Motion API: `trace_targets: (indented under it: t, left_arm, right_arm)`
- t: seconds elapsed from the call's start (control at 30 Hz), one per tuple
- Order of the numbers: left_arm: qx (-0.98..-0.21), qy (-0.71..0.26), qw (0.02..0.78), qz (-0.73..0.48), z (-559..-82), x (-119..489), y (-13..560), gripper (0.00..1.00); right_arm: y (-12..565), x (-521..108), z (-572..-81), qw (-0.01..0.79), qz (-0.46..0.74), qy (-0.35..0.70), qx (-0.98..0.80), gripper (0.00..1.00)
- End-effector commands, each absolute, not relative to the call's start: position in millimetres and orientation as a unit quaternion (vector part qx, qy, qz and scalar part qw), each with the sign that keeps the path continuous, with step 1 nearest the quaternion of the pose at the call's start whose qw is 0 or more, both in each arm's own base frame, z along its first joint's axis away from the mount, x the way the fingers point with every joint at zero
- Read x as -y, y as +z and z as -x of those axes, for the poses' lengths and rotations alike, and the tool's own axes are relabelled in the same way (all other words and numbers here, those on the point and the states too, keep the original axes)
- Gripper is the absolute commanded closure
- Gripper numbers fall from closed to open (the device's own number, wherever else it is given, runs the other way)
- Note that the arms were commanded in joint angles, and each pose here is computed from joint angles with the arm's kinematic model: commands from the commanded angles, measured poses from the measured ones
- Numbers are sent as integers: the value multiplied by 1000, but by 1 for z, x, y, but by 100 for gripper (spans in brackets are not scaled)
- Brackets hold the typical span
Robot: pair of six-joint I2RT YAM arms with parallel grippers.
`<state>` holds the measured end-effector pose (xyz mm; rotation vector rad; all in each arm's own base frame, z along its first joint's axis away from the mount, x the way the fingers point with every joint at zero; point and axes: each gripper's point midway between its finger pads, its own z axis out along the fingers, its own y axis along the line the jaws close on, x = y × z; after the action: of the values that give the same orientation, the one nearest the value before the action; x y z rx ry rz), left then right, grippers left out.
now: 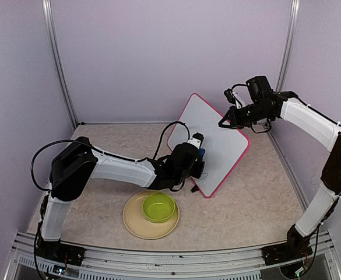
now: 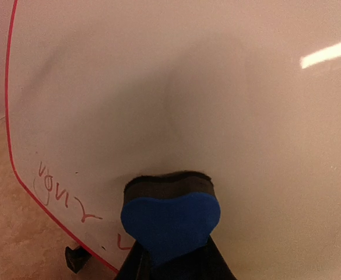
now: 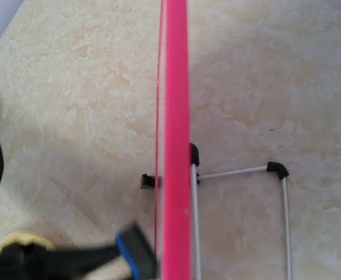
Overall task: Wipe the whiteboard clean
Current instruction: Erase the center of the whiteboard.
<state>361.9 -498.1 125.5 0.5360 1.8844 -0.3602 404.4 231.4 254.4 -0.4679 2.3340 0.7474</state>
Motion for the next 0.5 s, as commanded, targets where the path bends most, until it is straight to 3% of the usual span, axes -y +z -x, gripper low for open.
trace_targets:
  t: [0.0, 0.23, 0.47]
  left_arm:
    - [-824, -91, 512, -224, -388, 470, 72, 99]
    - [-822, -105, 511, -229, -387, 473, 76, 99]
    - [-795, -161, 517, -275, -350, 503, 91, 99]
  right_arm:
    - [217, -235, -378, 261, 233, 247, -904, 100]
    - [215, -236, -379, 259, 233, 247, -904, 100]
    - [214, -236, -382, 257, 233, 244, -906, 100]
